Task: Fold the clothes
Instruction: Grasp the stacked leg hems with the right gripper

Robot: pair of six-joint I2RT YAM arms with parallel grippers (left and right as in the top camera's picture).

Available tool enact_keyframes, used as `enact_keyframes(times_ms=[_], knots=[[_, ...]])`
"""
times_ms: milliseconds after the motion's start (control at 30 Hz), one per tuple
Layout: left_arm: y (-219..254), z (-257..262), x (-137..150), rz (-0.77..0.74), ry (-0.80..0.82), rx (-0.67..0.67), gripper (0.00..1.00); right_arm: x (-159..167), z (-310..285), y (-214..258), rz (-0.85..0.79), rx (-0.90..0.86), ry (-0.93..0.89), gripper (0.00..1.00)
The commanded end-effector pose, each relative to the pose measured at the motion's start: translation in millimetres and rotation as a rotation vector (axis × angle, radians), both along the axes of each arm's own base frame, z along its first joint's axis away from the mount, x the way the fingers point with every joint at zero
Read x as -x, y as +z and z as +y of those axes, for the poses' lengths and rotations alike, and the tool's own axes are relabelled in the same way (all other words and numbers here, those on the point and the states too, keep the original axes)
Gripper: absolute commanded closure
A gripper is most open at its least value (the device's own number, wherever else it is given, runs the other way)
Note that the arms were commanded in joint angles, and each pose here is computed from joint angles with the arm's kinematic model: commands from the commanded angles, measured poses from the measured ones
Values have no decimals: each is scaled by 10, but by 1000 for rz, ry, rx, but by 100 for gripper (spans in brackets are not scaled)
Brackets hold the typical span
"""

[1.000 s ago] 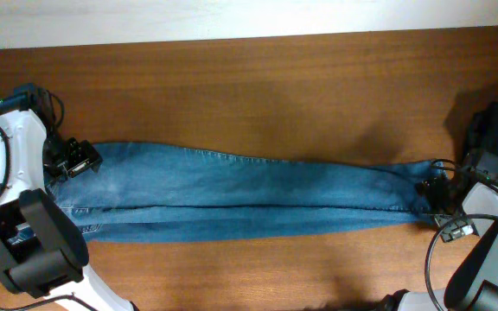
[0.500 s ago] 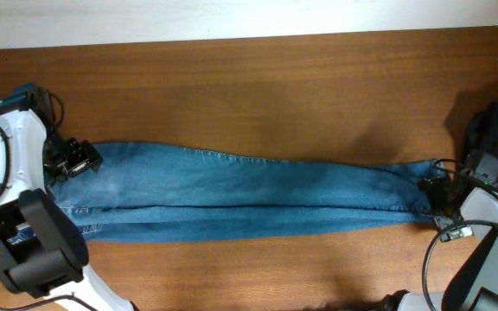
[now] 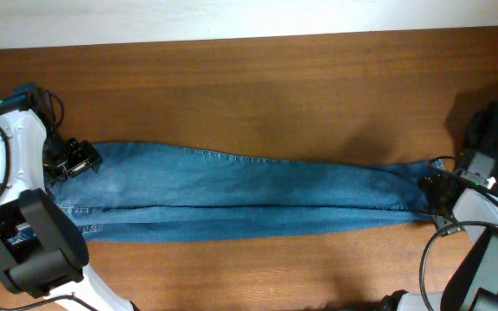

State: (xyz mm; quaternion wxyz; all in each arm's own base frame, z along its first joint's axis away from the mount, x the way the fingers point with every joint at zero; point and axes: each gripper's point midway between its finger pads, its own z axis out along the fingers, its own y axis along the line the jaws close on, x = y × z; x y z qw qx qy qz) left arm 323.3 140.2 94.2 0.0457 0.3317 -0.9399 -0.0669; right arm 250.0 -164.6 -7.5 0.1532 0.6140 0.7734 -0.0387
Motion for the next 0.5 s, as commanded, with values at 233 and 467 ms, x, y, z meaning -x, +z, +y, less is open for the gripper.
enact_keyframes(times_ms=[233, 467], knots=[[7, -12, 60, 19, 10, 13, 1, 459, 1154, -674, 185, -459, 2, 9], [7, -14, 63, 20, 10, 14, 1, 626, 1238, -655, 254, -495, -9, 10]])
